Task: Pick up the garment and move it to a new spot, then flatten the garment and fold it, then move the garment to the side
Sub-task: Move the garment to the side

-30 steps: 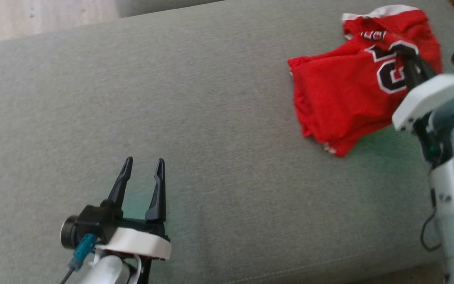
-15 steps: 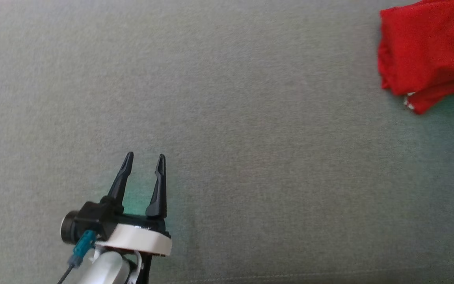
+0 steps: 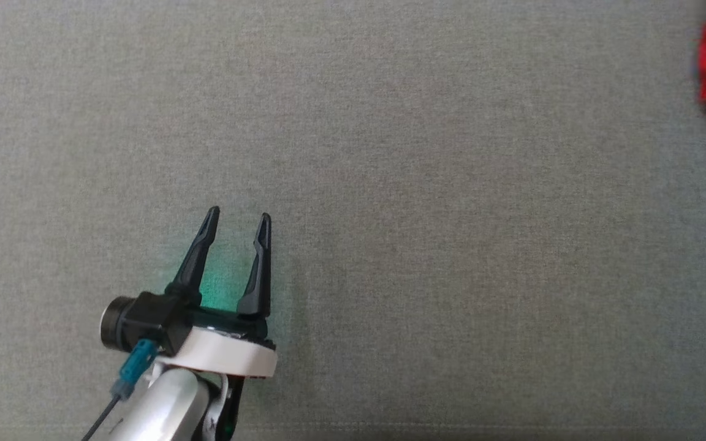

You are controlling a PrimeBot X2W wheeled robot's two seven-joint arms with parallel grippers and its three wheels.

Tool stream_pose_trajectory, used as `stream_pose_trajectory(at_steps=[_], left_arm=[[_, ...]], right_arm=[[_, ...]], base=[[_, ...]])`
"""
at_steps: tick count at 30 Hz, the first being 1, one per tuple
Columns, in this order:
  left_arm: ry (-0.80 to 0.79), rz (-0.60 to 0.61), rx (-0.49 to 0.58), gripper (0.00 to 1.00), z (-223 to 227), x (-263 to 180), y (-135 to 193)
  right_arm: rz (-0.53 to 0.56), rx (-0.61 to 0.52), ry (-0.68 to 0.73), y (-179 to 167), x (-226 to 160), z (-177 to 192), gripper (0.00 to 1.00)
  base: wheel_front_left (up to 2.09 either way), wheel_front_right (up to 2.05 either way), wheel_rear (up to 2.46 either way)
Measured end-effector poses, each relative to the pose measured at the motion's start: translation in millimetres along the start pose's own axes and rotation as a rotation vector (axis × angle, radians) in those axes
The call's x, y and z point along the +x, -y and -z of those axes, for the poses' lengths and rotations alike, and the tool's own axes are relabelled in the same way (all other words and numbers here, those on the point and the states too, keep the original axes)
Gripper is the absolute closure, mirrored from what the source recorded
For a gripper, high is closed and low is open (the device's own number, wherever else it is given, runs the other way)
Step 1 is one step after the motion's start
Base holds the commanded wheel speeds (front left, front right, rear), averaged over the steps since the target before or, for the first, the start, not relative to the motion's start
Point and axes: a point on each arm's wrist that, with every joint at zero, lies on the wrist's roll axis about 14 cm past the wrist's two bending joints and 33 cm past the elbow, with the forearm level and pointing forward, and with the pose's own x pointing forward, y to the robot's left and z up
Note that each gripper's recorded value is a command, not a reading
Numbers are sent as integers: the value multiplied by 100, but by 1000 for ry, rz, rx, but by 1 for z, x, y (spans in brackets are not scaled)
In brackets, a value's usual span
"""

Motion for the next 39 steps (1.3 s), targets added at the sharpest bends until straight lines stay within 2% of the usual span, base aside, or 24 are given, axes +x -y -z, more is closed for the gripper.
stream_pose_trajectory(at_steps=[5, 15, 20, 24, 29, 34, 39], left_arm=[[8, 3, 3, 0, -3, 3, 0], [21, 14, 12, 0, -8, 4, 5], [78, 4, 23, 0, -29, 3, 2], [139, -24, 5, 0, -51, -2, -4], [216, -72, -7, 0, -78, -13, -14], [243, -131, -49, 0, -84, -33, -25], [215, -173, -51, 0, -70, -56, -33]], right_arm=[[29, -22, 22, -1, 0, 3, 0], [-26, 9, 59, -27, -11, 7, 0], [-104, 26, 168, -52, -25, -26, 0], [-180, 54, 290, -75, -48, -61, 0], [-274, 90, 397, -102, -86, -83, 0], [-373, 157, 407, -133, -129, -63, 0], [-386, 192, 440, -128, -163, -41, 0]], base=[[0, 0, 0], [0, 0, 0], [0, 0, 0], [0, 0, 0], [0, 0, 0], [0, 0, 0], [0, 0, 0]])
